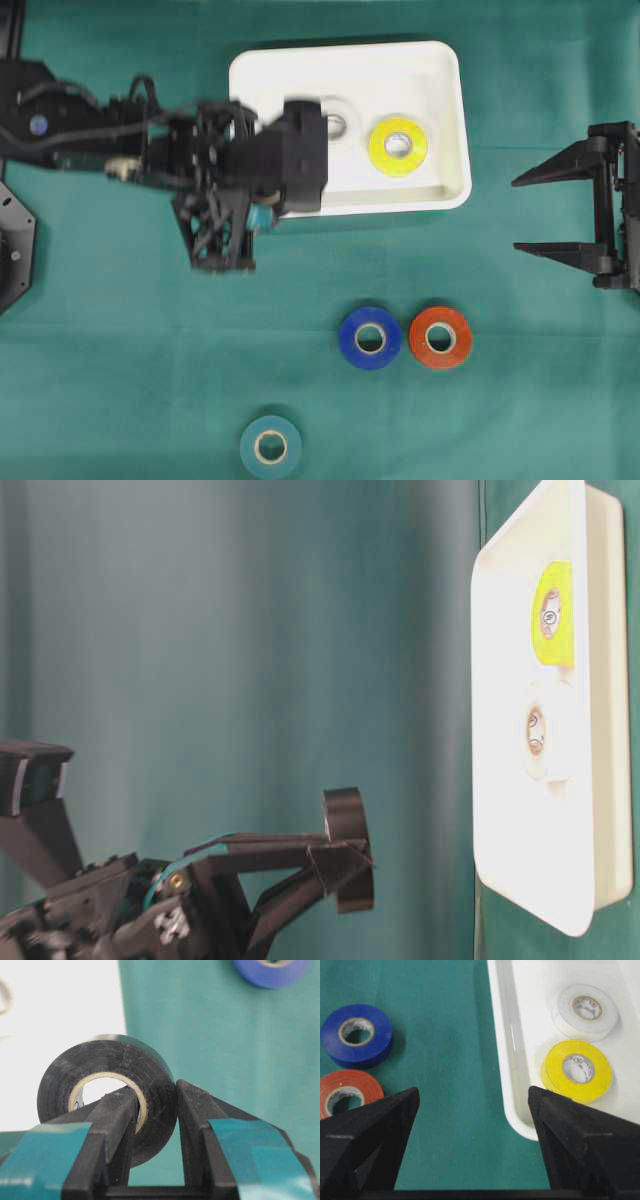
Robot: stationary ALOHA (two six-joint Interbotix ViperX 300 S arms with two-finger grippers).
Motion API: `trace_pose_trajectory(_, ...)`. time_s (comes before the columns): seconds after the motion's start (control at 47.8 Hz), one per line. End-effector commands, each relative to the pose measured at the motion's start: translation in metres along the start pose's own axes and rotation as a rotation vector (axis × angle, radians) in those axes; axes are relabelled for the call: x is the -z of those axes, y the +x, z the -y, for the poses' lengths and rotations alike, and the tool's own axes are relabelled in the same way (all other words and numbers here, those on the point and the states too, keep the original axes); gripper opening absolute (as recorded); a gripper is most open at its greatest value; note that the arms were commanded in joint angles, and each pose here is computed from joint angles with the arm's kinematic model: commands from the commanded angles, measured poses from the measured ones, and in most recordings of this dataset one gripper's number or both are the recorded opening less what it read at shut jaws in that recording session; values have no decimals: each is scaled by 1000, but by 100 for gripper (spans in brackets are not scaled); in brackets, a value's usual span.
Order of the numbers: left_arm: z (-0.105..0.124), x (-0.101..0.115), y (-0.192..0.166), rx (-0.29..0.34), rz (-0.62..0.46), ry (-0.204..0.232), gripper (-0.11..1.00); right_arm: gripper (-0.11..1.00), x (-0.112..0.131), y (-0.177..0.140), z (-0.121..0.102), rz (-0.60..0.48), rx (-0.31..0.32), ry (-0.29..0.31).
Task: Pick up the tape from a random location and place it into the white case.
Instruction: 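Lift the black tape and carry it to the tray's left side, then lower the black tape into the tray beside the white tape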
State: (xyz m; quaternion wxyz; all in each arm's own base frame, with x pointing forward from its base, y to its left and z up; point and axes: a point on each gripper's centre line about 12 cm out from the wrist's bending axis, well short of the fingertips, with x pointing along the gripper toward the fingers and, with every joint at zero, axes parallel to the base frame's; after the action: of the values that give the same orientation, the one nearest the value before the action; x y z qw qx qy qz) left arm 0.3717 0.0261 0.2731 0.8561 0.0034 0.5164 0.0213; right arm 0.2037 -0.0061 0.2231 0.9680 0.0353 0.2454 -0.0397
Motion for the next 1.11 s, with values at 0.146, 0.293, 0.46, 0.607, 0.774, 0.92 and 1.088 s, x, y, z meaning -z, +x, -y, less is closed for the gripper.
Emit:
trace_pose_trajectory(0.146,-44,-10,-19,-63,64,-47,18,84,-4,0,-1,12,-4,-1)
trace_pose_trajectory(0.293,-61,-12,-20,-87,68,-65,18,84,-4,0,-1,12,-4,-1)
trace_pose_trajectory(0.46,-68,-19,-20,-98,89,-76,18,84,-3,1,-1,6,-3,-3)
trace_pose_trajectory(0.607,-69,-24,-20,-99,96,-76,18,84,-3,2,-1,2,-3,-5)
trace_pose_trajectory(0.774,-69,-23,-19,-99,95,-76,18,84,-3,2,-1,1,-2,-8)
trace_pose_trajectory(0.92,-69,-23,-19,-99,92,-76,18,84,-2,2,-1,0,-2,-8)
trace_pose_trajectory(1.088,-69,-22,-18,-98,89,-77,18,84,-2,3,-1,-4,-2,-7)
